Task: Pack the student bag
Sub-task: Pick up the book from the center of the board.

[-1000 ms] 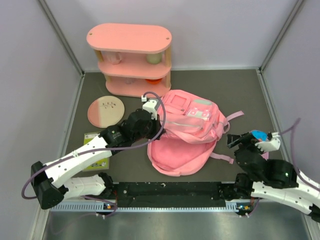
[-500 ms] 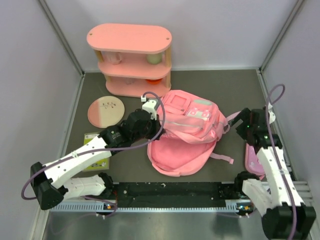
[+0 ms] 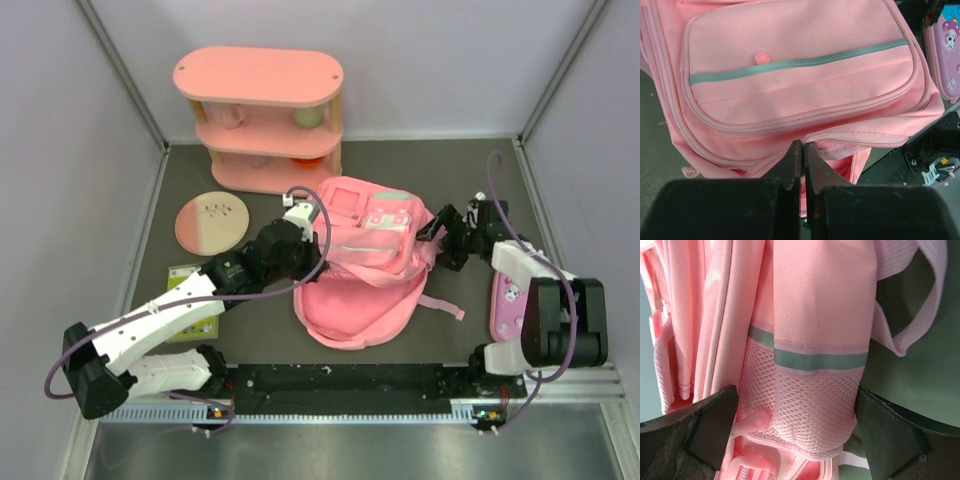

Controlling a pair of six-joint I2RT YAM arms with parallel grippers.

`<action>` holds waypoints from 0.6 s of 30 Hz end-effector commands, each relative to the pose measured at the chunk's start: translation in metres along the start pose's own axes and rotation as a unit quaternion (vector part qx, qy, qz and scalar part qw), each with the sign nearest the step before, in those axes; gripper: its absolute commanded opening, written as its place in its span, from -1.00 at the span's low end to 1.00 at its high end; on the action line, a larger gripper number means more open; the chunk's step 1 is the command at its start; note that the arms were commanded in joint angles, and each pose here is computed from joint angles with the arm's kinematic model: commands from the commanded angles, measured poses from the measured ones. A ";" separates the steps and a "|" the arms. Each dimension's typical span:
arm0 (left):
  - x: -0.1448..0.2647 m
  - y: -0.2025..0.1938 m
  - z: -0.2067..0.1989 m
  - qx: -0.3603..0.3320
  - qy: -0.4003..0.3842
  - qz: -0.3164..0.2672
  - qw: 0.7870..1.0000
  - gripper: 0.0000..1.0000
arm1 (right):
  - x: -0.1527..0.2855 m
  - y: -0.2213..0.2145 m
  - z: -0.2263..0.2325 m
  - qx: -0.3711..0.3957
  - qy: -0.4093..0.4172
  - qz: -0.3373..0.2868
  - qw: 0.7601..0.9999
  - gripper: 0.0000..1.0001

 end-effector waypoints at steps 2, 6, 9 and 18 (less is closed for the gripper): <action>-0.008 0.025 -0.015 0.016 -0.019 -0.047 0.999 -1.00 | -0.016 0.039 0.073 0.085 0.118 -0.003 0.989 0.92; -0.014 0.023 -0.016 0.014 -0.018 -0.032 0.999 -1.00 | -0.010 0.066 0.070 0.102 0.034 -0.070 0.992 0.94; -0.017 0.017 -0.013 0.022 -0.009 -0.013 1.000 -0.72 | 0.010 0.079 0.072 0.124 -0.012 -0.106 0.987 0.98; 0.009 0.020 0.005 0.015 0.028 -0.049 0.998 0.76 | 0.094 0.095 0.076 0.156 -0.069 -0.231 0.958 0.98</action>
Point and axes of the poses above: each gripper's point midway between its finger pads, its own x axis back along the fingers, its own z axis along the line the jaws close on, y = z × x, the point moved 6 cm from there along x, back along the fingers, and after that the axes turned 6 degrees about x, right-handed, at the moved point
